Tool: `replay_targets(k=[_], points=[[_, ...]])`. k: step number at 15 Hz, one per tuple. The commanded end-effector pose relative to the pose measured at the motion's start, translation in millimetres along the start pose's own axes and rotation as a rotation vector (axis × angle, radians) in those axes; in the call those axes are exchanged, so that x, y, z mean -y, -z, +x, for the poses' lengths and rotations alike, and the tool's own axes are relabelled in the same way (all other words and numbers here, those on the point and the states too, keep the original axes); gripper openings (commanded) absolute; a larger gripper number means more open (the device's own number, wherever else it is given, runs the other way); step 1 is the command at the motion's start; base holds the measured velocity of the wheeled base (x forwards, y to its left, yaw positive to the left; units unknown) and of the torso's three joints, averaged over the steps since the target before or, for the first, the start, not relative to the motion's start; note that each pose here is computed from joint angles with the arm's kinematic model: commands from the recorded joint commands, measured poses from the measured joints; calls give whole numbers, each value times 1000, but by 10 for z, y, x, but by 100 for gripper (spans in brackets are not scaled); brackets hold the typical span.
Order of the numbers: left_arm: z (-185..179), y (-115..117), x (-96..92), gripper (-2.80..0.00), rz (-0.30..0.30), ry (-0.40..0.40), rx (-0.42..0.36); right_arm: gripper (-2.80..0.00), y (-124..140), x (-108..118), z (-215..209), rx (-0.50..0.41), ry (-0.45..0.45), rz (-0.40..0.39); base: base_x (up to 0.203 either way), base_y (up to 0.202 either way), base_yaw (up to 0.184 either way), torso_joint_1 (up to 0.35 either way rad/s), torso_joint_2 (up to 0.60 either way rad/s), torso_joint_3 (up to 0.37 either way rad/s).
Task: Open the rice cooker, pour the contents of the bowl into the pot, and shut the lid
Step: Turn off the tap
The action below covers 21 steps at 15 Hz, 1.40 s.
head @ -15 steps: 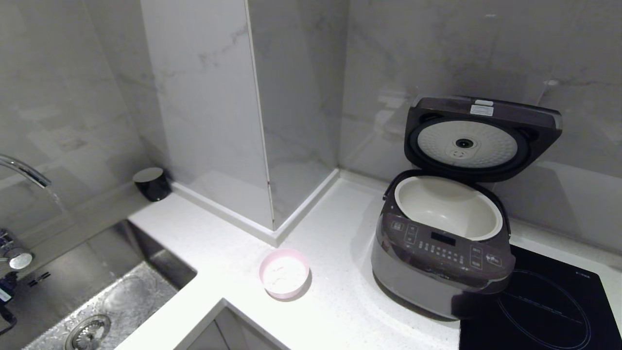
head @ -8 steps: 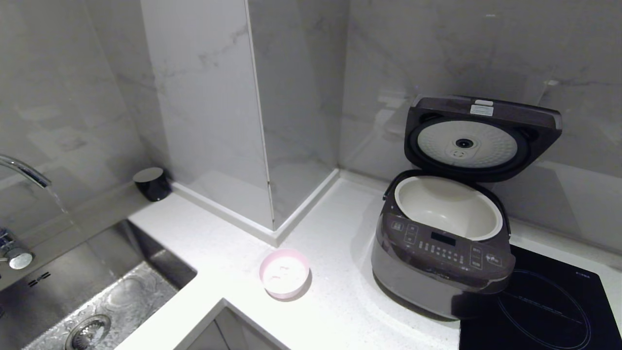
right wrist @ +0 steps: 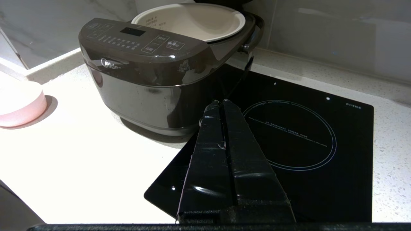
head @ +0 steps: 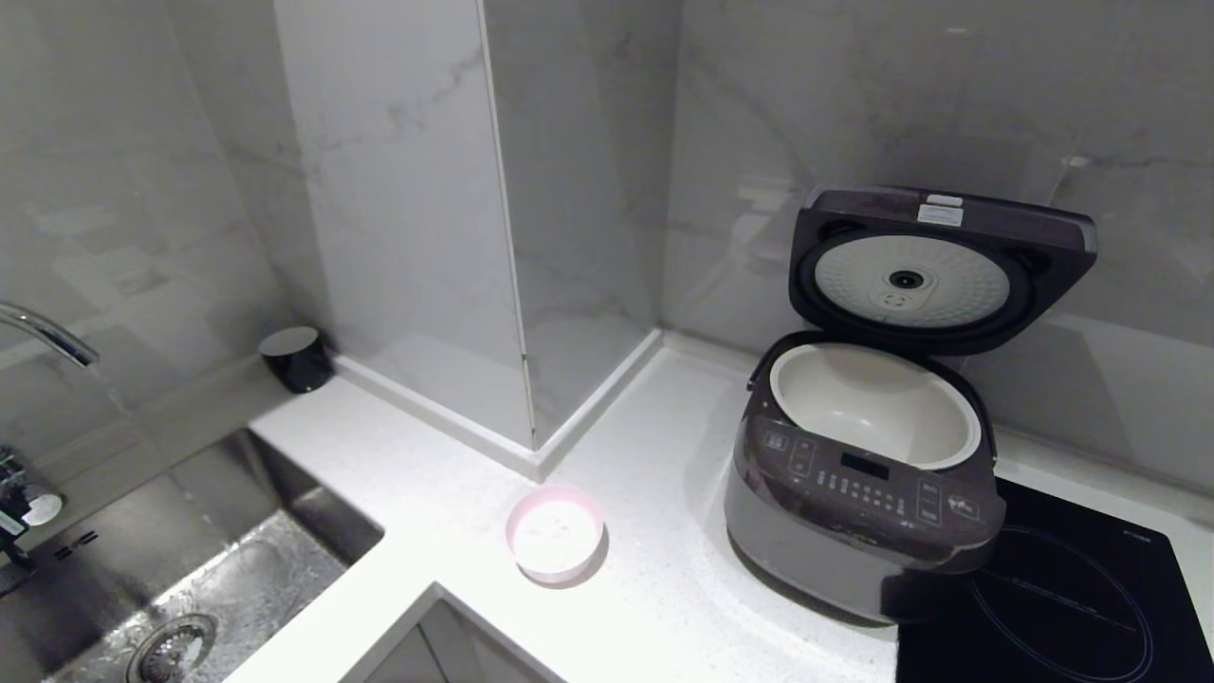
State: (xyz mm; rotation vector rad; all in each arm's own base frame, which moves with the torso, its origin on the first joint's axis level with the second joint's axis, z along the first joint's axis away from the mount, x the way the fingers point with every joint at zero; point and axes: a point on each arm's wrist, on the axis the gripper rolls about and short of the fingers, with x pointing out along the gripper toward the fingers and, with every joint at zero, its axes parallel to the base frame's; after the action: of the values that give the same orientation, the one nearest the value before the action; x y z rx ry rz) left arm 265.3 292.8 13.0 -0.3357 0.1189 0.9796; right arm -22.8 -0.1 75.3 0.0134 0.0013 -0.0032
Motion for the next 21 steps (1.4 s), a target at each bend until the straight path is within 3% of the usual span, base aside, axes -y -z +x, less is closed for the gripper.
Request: replay_targets(k=[1, 5, 14, 17, 21], points=[[86, -4, 9, -280, -18, -2, 3, -280, 0, 0, 0, 0, 0, 0, 0, 0, 0, 0, 0, 0], [216, -118, 55, -280, -49, -18, 21, -280, 0, 0, 0, 0, 0, 0, 0, 0, 0, 0, 0, 0], [439, -120, 81, -280, -49, -49, 32, -280, 0, 0, 0, 0, 0, 0, 0, 0, 0, 0, 0, 0], [524, -177, 109, -280, -48, -110, 41, -280, 0, 0, 0, 0, 0, 0, 0, 0, 0, 0, 0, 0], [518, -198, 124, -280, -47, -122, 47, -280, -1, 0, 0, 1, 0, 0, 0, 0, 0, 0, 0, 0]])
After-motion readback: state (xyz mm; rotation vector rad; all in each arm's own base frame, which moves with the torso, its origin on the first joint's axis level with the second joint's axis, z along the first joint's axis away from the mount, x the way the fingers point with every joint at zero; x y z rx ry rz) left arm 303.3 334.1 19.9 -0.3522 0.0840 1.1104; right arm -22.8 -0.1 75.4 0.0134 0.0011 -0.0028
